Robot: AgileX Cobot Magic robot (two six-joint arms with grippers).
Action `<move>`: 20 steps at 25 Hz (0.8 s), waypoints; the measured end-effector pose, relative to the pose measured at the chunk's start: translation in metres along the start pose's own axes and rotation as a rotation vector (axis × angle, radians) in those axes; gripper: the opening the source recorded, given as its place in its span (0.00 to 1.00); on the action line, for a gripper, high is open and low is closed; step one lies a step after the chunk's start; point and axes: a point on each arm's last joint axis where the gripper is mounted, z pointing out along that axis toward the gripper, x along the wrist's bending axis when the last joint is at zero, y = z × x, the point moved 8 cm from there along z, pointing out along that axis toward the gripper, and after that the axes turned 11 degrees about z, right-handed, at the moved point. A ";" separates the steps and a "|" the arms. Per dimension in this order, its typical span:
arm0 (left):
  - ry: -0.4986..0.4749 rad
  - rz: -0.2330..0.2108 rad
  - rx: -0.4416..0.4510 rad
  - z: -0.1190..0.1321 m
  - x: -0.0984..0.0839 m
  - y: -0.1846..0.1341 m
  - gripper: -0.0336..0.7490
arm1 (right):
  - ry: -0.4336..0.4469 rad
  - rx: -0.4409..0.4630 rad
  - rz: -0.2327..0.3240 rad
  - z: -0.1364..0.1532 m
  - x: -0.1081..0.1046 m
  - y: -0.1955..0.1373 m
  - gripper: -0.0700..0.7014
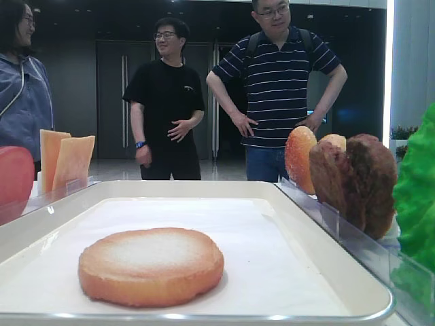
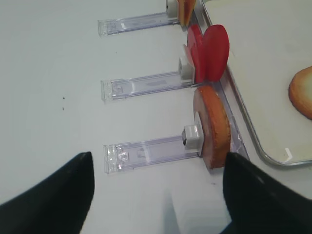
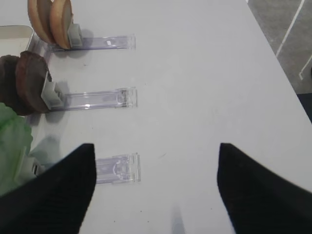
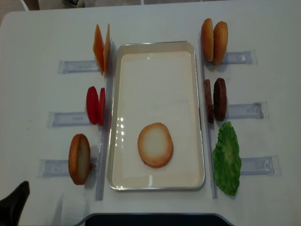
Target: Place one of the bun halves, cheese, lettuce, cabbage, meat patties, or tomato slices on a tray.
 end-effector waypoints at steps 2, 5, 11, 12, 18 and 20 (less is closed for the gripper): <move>0.000 0.000 0.000 0.000 0.000 0.000 0.85 | 0.000 0.000 0.000 0.000 0.000 0.000 0.77; 0.000 0.000 0.000 0.000 0.000 0.000 0.85 | 0.000 0.000 0.000 0.000 0.000 0.000 0.77; -0.001 0.001 0.000 0.000 0.000 0.000 0.85 | 0.000 0.000 0.000 0.000 0.000 0.000 0.77; -0.001 0.001 0.000 0.000 0.000 0.000 0.85 | 0.000 0.000 0.000 0.000 0.000 0.000 0.77; -0.001 0.001 0.000 0.000 0.000 0.000 0.85 | 0.000 0.000 0.000 0.000 0.000 0.000 0.77; -0.001 0.001 0.000 0.000 0.000 0.000 0.85 | 0.000 0.000 0.000 0.000 0.000 0.000 0.77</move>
